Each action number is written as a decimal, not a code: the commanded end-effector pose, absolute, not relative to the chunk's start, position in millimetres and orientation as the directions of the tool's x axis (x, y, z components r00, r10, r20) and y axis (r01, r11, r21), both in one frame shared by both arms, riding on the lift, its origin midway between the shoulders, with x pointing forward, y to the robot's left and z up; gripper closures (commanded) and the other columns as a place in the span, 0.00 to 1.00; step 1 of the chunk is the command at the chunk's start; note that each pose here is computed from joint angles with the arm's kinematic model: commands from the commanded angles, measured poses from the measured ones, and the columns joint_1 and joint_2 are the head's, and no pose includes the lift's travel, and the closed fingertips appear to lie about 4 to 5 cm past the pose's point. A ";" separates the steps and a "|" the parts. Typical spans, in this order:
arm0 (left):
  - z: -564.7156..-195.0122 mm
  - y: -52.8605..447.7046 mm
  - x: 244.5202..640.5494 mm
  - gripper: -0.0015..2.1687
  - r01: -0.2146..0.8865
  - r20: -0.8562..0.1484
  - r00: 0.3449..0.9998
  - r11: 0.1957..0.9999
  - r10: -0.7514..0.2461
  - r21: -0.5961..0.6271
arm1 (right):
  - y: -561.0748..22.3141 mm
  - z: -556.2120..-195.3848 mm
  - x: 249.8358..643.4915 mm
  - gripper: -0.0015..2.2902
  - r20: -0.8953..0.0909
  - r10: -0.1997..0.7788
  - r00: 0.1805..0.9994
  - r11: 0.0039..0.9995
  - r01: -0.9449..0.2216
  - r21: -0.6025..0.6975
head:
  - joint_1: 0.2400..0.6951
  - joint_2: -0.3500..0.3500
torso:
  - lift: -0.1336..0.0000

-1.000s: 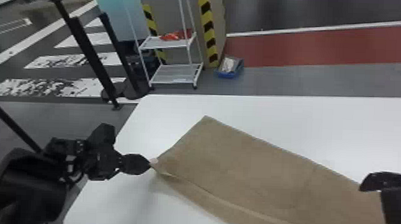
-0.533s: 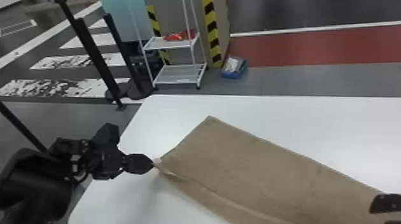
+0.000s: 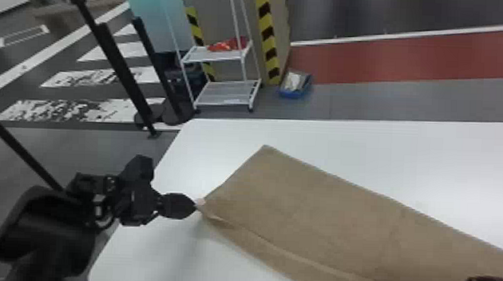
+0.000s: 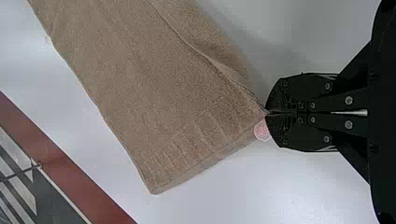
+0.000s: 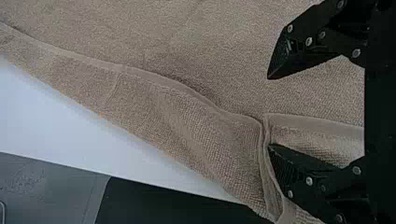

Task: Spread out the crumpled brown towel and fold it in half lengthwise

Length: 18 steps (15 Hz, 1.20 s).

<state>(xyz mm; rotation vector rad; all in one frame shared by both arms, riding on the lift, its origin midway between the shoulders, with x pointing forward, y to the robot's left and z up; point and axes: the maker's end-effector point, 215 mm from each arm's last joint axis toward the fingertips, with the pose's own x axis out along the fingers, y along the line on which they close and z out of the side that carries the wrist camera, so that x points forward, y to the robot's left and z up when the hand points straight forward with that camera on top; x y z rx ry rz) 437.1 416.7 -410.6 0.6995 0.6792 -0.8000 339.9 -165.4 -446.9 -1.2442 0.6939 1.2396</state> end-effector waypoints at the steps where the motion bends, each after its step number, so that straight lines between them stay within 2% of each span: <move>1: -410.9 416.5 437.0 0.92 0.812 -0.758 0.518 0.506 -0.396 0.290 | -168.1 -451.2 338.6 0.26 -0.922 0.297 0.249 -0.121 -0.948 -0.295 | 1.00 1.00 | 0.07; 4: -409.9 417.0 437.7 0.92 0.812 -0.758 0.519 0.505 -0.395 0.292 | -169.3 -452.1 338.2 0.31 -0.923 0.295 0.248 -0.113 -0.950 -0.291 | 1.00 1.00 | 0.07; 9: -409.3 418.2 437.8 0.92 0.811 -0.758 0.520 0.505 -0.394 0.294 | -167.3 -447.2 339.3 0.31 -0.918 0.303 0.255 -0.098 -0.950 -0.296 | 1.00 1.00 | 0.07; 10: -409.3 418.2 437.8 0.92 0.811 -0.758 0.520 0.505 -0.394 0.294 | -167.3 -445.8 339.9 0.36 -0.917 0.304 0.258 -0.097 -0.949 -0.300 | 1.00 1.00 | 0.07; 14: -409.0 418.7 437.8 0.92 0.811 -0.759 0.520 0.505 -0.393 0.295 | -169.3 -442.5 339.2 0.37 -0.915 0.305 0.265 -0.082 -0.950 -0.302 | 1.00 1.00 | 0.07; 16: -409.0 418.7 437.8 0.92 0.811 -0.759 0.520 0.505 -0.393 0.295 | -168.1 -439.4 339.7 0.46 -0.912 0.310 0.270 -0.080 -0.948 -0.308 | 1.00 1.00 | 0.07; 17: -409.9 418.3 437.5 0.92 0.812 -0.760 0.518 0.504 -0.393 0.293 | -169.1 -439.0 339.9 0.47 -0.911 0.310 0.271 -0.075 -0.948 -0.308 | 1.00 1.00 | 0.07; 18: -409.9 418.3 437.5 0.92 0.812 -0.760 0.518 0.504 -0.393 0.293 | -171.4 -439.0 340.0 0.54 -0.912 0.307 0.273 -0.067 -0.950 -0.307 | 1.00 1.00 | 0.07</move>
